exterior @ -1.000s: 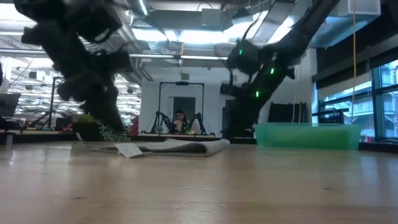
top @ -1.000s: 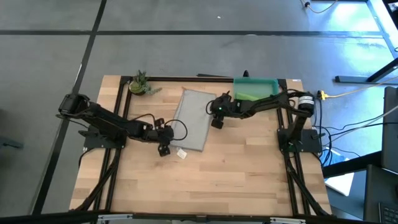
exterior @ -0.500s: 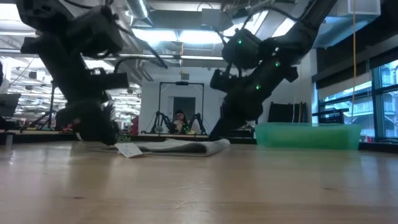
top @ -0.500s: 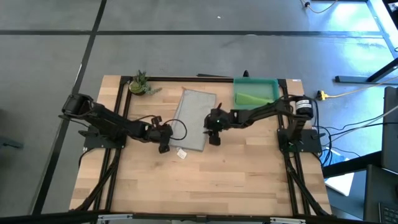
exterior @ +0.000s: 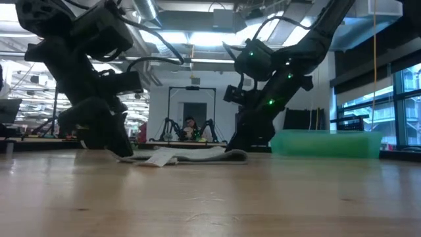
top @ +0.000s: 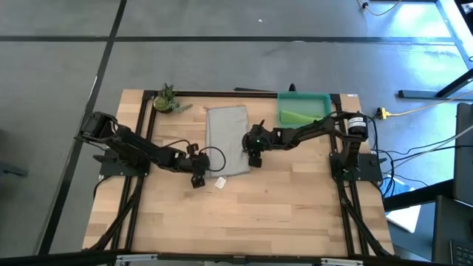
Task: Roll microfiber towels into tight, uniform cylinder then place into a basket
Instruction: Roll the gray microfiber cloth
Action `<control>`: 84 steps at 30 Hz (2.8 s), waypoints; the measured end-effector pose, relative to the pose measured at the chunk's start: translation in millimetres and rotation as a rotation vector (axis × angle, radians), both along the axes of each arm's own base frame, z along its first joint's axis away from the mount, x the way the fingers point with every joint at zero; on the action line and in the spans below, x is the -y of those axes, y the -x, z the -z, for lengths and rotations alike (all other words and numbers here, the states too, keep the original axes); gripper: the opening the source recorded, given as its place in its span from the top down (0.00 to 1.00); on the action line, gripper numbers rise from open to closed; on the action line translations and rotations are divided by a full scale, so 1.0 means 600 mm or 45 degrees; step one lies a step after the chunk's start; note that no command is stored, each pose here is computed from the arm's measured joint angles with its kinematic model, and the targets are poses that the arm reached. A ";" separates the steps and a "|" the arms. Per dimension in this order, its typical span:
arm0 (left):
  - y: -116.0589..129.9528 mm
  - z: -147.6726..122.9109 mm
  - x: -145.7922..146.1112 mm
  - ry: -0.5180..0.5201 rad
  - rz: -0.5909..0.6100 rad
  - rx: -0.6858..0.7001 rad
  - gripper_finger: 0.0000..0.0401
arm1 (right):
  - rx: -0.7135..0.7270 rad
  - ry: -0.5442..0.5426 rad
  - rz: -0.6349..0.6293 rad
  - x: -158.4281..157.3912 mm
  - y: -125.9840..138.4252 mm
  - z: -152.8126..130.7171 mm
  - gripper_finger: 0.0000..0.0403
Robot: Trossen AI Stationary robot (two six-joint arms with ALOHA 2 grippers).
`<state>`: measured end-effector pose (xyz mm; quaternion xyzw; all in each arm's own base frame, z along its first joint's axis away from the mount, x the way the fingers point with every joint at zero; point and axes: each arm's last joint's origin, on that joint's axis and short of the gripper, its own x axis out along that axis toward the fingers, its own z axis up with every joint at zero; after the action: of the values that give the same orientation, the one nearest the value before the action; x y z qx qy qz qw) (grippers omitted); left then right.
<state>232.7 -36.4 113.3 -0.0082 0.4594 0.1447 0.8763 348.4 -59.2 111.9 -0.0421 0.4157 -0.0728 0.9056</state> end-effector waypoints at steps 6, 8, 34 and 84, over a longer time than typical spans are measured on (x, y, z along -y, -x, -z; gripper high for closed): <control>0.015 -0.033 -0.003 -0.017 0.020 0.044 0.79 | -0.028 0.084 -0.187 -0.037 0.014 -0.051 0.62; 0.021 -0.047 -0.005 -0.021 0.013 0.068 0.79 | -0.097 0.090 -0.285 -0.055 0.024 -0.056 0.62; 0.028 -0.082 -0.006 -0.032 -0.008 0.210 0.79 | -0.087 0.090 -0.696 -0.127 0.003 0.000 0.62; 0.026 -0.020 0.048 -0.089 0.569 -0.111 0.79 | -0.052 0.019 -0.547 -0.116 -0.005 0.010 0.98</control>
<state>217.0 -65.2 125.3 0.1302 0.4821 -0.0369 0.8656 351.2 10.3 106.2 -0.1378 0.4149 0.1198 0.8913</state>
